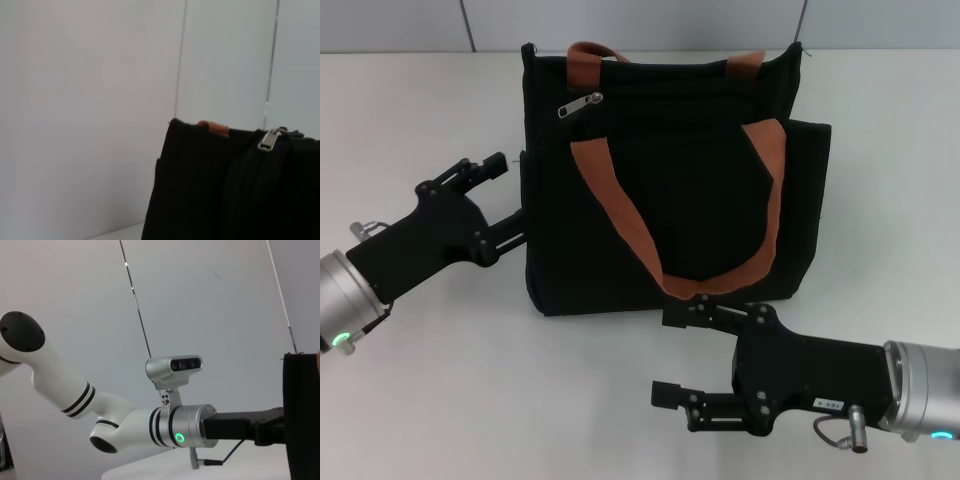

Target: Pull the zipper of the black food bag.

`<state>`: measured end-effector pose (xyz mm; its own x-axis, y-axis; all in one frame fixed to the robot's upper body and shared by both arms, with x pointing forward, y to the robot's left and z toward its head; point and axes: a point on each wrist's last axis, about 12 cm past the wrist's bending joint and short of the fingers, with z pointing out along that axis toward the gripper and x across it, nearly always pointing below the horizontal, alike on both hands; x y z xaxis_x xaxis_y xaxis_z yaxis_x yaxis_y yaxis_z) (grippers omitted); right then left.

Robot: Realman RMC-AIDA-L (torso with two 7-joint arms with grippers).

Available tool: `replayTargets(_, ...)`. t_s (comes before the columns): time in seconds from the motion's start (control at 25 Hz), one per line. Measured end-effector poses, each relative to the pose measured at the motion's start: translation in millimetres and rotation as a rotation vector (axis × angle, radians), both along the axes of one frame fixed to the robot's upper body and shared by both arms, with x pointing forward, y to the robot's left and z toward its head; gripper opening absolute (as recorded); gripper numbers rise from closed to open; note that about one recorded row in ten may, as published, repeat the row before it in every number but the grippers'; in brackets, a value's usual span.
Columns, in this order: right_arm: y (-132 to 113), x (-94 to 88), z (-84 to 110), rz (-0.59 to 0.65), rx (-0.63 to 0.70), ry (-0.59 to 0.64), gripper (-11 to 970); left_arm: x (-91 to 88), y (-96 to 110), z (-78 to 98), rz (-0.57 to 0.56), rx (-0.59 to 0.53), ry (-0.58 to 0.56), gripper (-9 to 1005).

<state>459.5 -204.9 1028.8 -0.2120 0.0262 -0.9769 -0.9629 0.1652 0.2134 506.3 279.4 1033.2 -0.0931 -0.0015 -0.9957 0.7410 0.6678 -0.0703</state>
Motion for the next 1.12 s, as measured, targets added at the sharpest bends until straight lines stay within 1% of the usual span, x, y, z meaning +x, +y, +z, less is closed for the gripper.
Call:
replayTargets(0.08,-1,-3.0,-1.4,-0.005,0.003,-0.002,817,4.0,-3,2.4,-0.005,-0.003,-0.009,753)
replayTargets(0.28,-2,-5.6,-2.0,-0.007,0.010,0.003,817,13.7,-2,11.7,0.060,-0.075,-0.043,749)
replayTargets(0.52,-1,-7.7,-0.5,0.009,0.024,0.002,817,18.2,-7,17.2,0.051,-0.109,-0.063,745)
replayTargets(0.68,-1,-7.3,-0.1,0.006,0.027,0.001,818,18.2,-11,16.9,0.068,-0.142,-0.061,742)
replayTargets(0.92,-1,-6.8,-1.0,0.000,0.021,0.002,817,5.2,-5,18.5,0.130,-0.259,-0.094,737)
replayTargets(1.0,-1,-6.5,-1.1,-0.001,0.019,0.002,817,3.9,-4,19.1,0.135,-0.272,-0.100,736)
replayTargets(1.12,-1,-6.1,-0.9,0.000,0.019,0.001,818,5.9,-9,18.7,0.101,-0.257,-0.087,734)
